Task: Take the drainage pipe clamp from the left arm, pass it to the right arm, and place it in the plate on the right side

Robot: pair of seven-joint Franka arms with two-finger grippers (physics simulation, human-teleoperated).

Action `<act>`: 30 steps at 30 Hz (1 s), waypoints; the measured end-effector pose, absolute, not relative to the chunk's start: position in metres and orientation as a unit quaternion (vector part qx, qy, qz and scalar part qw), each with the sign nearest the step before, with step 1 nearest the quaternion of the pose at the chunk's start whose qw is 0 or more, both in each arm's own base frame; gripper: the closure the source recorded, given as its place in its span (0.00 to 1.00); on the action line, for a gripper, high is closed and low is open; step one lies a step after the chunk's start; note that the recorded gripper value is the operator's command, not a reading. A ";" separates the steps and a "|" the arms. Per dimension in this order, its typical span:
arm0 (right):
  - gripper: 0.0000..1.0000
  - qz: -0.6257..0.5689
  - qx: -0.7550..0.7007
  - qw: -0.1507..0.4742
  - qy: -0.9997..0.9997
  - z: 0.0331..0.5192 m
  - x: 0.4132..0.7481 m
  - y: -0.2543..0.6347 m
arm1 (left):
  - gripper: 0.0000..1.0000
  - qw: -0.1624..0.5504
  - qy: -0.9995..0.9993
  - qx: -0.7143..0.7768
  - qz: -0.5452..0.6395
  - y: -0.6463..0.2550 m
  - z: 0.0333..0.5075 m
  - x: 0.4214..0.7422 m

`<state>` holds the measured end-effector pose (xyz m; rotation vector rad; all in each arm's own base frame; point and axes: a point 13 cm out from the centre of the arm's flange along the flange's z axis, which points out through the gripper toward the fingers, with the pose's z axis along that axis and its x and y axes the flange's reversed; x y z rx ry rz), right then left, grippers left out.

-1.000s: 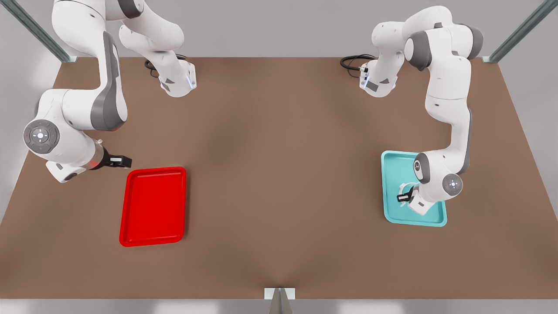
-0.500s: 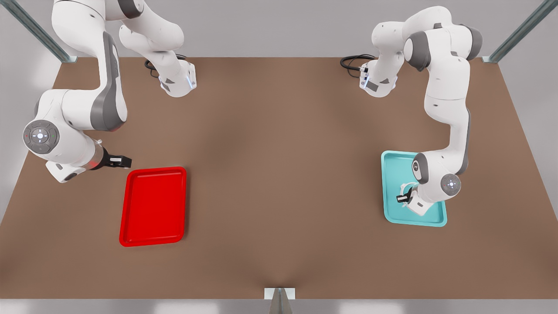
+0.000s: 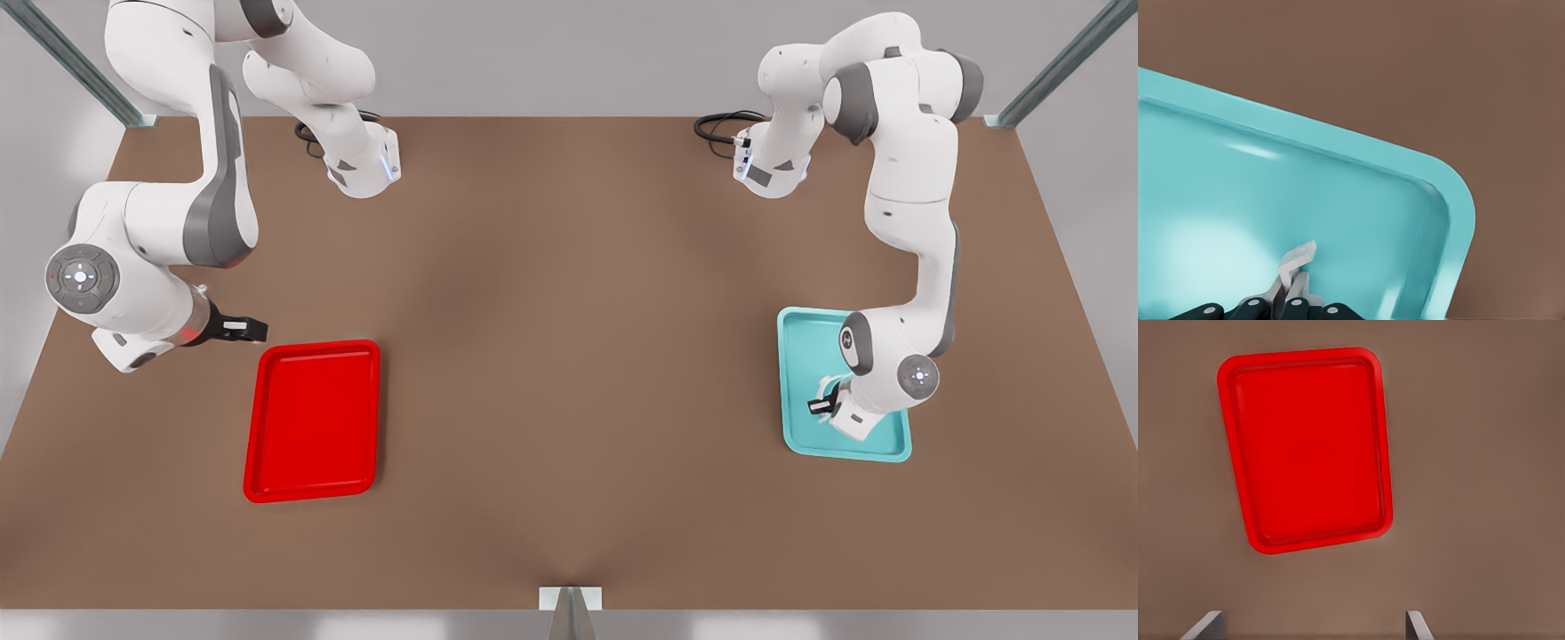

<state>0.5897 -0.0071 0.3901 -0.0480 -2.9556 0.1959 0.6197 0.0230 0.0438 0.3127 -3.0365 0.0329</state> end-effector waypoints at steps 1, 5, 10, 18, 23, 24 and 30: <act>0.00 0.066 -0.016 0.090 -0.994 0.390 0.590 -0.007 | 0.79 0.043 -0.994 0.103 0.011 0.023 0.046 0.621; 0.00 0.066 -0.015 0.090 -0.994 0.389 0.590 -0.007 | 0.79 0.031 -0.995 0.098 0.015 0.007 0.081 0.630; 0.00 0.066 -0.015 0.090 -0.994 0.388 0.590 -0.007 | 0.79 0.017 -0.997 0.076 0.017 -0.054 0.144 0.632; 0.00 0.067 -0.013 0.093 -0.993 0.386 0.590 -0.005 | 0.79 0.032 -0.998 0.051 0.018 -0.255 0.170 0.616; 0.00 0.066 -0.007 0.095 -0.993 0.383 0.591 0.001 | 0.79 0.047 -0.996 0.075 0.029 -0.405 0.171 0.582; 0.00 0.066 -0.007 0.095 -0.993 0.383 0.591 0.002 | 0.79 0.048 -0.994 0.090 0.029 -0.426 0.168 0.576; 0.00 0.064 -0.005 0.098 -0.993 0.381 0.589 0.005 | 0.79 0.046 -0.966 0.247 0.060 -0.514 0.167 0.577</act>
